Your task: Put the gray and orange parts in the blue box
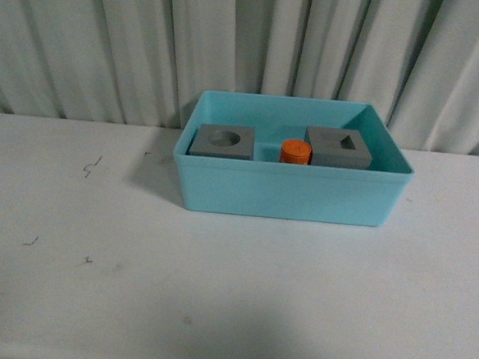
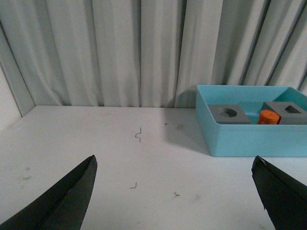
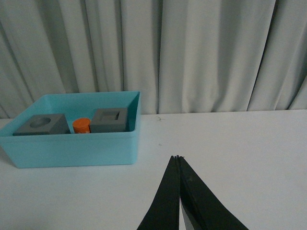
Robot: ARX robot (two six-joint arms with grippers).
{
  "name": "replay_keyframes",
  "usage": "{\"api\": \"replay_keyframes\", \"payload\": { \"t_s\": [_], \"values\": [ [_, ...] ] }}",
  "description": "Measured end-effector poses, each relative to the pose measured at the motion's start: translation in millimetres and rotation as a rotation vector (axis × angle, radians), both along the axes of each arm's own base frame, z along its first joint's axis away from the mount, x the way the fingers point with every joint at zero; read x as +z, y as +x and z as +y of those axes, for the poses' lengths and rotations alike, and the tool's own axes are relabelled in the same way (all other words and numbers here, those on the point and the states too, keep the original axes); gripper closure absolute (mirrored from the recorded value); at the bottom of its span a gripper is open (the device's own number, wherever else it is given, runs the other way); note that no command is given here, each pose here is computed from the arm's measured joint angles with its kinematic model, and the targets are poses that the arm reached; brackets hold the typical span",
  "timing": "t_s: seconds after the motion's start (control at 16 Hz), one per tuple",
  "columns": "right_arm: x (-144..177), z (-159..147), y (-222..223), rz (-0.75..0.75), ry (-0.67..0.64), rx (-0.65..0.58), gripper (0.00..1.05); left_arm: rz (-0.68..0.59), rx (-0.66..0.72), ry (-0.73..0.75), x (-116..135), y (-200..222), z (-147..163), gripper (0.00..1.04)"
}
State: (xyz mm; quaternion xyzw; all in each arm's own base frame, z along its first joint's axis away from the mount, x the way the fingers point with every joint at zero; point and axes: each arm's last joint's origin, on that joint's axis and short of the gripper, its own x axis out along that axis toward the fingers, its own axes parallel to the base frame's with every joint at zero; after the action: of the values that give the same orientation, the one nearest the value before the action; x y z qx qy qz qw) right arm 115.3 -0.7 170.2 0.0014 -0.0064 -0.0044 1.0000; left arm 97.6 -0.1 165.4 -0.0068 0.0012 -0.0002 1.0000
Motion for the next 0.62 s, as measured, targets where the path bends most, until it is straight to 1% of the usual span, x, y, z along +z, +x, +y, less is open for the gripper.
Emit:
{"api": "replay_keyframes", "payload": {
  "t_s": [0.38, 0.44, 0.5, 0.62],
  "values": [
    [-0.5, 0.0, -7.1, 0.000, 0.000, 0.000, 1.03, 0.000, 0.000, 0.000, 0.0, 0.0, 0.0, 0.07],
    [-3.3, 0.1, -10.5, 0.028, 0.000, 0.000, 1.03, 0.000, 0.000, 0.000, 0.0, 0.0, 0.0, 0.07],
    [-2.4, 0.2, -18.2, -0.002, 0.000, 0.003, 1.03, 0.001, 0.000, 0.000, -0.1, 0.0, 0.0, 0.07],
    [-3.8, 0.2, -18.0, 0.013, -0.001, 0.002, 1.03, 0.000, -0.001, 0.000, 0.0, 0.0, 0.0, 0.07]
  ]
}}
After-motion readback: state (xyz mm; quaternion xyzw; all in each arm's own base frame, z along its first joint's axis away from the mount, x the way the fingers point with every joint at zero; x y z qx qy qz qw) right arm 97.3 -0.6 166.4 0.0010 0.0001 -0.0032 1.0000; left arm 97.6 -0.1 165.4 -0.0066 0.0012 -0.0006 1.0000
